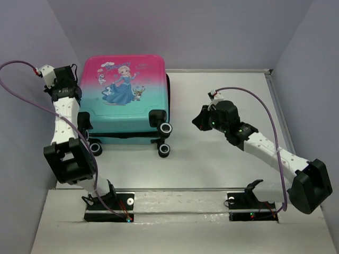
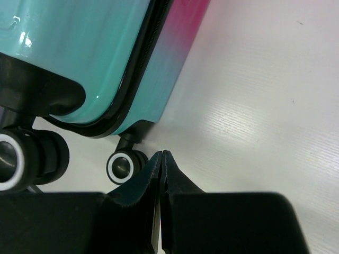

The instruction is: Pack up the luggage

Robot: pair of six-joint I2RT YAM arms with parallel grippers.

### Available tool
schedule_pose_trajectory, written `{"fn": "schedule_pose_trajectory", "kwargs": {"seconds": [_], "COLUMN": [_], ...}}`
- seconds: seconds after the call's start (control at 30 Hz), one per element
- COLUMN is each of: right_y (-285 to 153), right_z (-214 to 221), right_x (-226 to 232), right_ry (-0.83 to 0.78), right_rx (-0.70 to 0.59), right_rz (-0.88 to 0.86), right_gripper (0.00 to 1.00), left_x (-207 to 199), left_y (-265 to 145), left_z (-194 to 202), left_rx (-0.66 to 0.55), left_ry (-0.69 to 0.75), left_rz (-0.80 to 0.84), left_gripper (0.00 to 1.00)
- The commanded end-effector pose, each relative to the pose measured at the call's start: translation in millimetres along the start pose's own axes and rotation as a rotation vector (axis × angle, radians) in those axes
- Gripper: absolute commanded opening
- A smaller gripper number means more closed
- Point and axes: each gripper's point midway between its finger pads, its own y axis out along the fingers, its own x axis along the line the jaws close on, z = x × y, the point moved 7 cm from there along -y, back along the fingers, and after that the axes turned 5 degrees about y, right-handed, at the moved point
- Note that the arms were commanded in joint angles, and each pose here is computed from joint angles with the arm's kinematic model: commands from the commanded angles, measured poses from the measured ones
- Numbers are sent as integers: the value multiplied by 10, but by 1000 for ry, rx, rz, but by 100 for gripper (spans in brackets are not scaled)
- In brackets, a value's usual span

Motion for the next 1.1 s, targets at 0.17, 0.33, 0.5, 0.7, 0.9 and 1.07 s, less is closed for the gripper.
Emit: {"fn": "schedule_pose_trajectory", "kwargs": {"seconds": [0.17,0.33,0.5,0.7,0.9,1.07], "right_y": [-101,-61,-43,-282,-706,-744], "right_z": [-88,-115,-157,-221,-204,-10], "right_x": [62,-52,-298,-560,-588,-688], "right_ry": [-45,-45,0,30,-13,47], "right_rx": [-55,-79,-114,-151,-176,-171], "right_rz": [-52,50,181,282,366,394], "right_gripper": [7,7,7,7,9,10], "left_x": [-109,-541,-788,-918,-1013,-633], "left_y": [445,252,-325,-1282,-2233,-2029], "left_z": [474,1001,1296,1902,1705,452], "left_rx": [186,337,390,470,370,-38], "left_ry": [93,91,52,41,3,-251], "left_rz": [-8,272,542,854,1094,857], "left_gripper": [6,6,6,6,6,16]}}
